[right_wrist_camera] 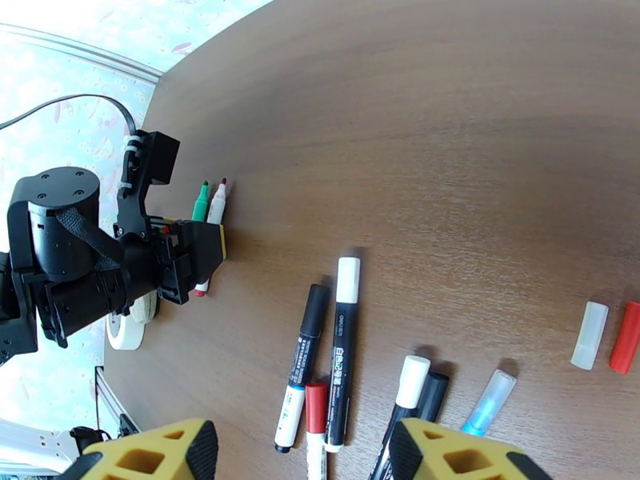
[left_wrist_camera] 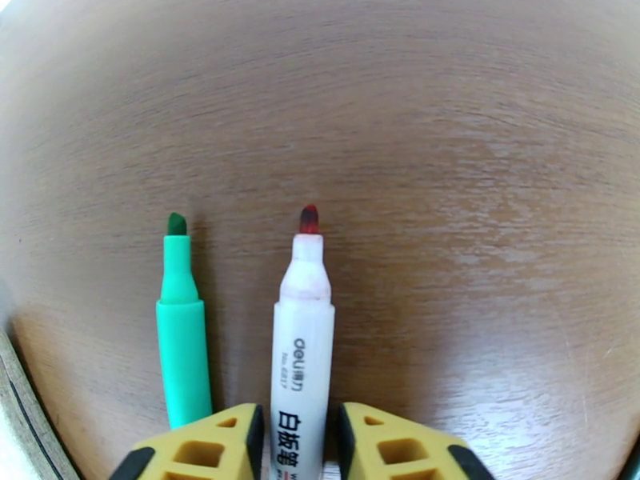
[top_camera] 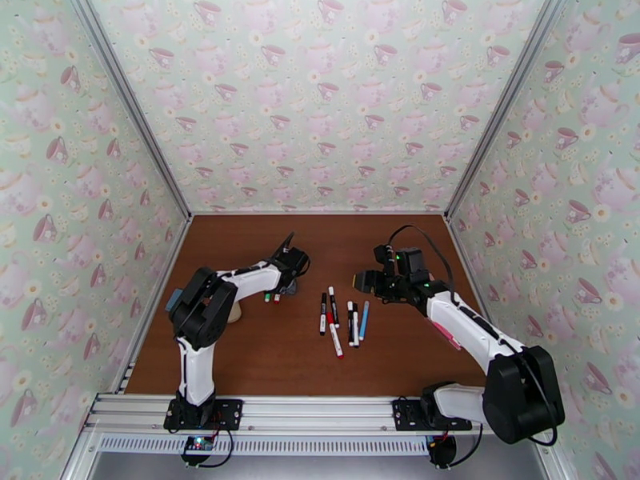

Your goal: Open the pen caps

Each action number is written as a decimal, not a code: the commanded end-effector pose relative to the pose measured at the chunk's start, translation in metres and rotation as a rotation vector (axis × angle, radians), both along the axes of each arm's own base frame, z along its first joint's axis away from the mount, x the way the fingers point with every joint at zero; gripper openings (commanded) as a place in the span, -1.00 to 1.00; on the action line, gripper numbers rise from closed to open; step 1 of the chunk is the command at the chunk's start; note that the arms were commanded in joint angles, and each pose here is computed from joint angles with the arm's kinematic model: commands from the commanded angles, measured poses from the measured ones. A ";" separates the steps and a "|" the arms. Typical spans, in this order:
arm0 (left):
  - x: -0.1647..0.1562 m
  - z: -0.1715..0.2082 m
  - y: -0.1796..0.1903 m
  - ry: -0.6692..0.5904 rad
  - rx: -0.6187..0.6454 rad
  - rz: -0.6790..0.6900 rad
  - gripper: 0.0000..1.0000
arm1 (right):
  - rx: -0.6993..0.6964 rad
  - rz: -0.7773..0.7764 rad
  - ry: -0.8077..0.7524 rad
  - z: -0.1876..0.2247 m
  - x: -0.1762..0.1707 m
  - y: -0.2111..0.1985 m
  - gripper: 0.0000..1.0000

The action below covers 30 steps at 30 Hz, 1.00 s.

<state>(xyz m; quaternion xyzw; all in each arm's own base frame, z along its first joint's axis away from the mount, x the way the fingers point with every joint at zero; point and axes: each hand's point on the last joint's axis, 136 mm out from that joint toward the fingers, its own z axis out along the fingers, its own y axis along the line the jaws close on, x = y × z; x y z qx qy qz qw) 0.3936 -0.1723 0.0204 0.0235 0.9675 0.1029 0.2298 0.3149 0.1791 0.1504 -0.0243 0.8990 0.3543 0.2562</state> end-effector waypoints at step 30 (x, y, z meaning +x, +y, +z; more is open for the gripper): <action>-0.067 0.102 -0.090 -0.017 -0.537 -0.098 -0.15 | -0.008 -0.078 0.033 -0.002 0.017 0.003 0.27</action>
